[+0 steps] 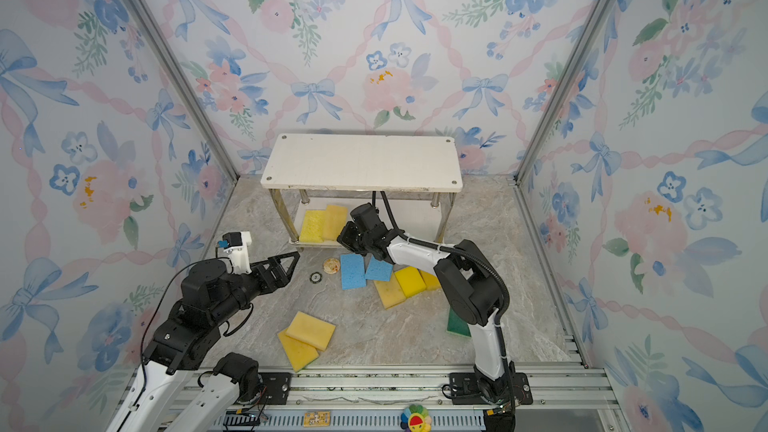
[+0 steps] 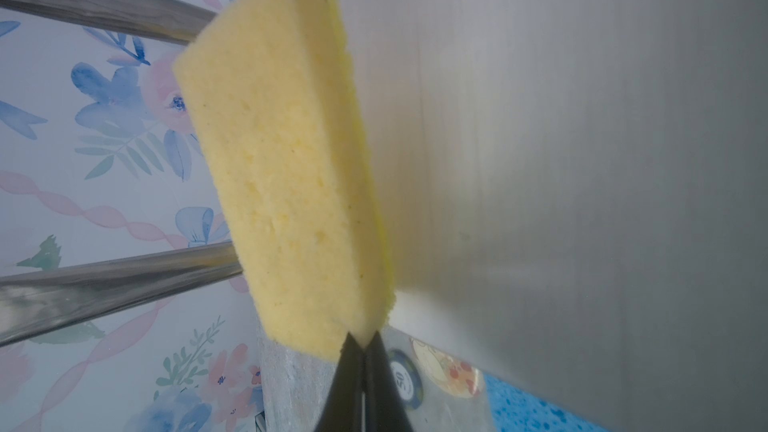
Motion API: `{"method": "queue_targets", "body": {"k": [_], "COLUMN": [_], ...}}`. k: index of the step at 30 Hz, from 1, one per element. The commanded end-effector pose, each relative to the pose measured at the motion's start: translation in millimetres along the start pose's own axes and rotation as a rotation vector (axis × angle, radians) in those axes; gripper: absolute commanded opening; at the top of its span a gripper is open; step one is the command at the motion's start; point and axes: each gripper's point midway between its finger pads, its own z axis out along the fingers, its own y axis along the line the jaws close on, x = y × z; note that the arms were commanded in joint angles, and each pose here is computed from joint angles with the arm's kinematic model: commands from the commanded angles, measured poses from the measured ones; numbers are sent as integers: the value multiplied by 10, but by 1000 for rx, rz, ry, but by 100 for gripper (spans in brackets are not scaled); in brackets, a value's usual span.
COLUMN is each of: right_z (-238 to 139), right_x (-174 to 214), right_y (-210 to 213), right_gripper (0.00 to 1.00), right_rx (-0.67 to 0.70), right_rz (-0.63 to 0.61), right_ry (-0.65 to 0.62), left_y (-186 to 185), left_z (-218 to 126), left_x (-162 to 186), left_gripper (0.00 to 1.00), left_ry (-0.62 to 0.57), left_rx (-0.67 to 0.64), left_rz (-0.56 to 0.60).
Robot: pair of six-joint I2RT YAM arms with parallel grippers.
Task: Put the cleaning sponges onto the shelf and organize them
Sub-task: 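Set the pale yellow sponge on the lower shelf beside the yellow sponge, then open the right gripper and withdraw it from the shelf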
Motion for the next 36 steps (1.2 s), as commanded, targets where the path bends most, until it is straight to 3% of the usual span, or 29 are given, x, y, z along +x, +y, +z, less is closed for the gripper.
{"method": "queue_targets", "body": {"k": [1, 14, 24, 36], "right_z": [78, 115, 98, -123], "right_x": [-25, -15, 7, 26], "right_y": [-97, -189, -193, -127], "right_gripper": [7, 9, 37, 60], "right_rx": [26, 46, 51, 32], "right_rz": [-5, 6, 4, -33], "right_ry": [6, 15, 17, -14], "left_y": [-17, -24, -35, -56], "left_z": [-13, -14, -28, -34], "left_x": [-1, -6, 0, 6], "left_gripper": [98, 98, 98, 98], "left_ry": [2, 2, 3, 8], "left_rx": [12, 15, 24, 35], "left_rz": [18, 17, 15, 10]}}
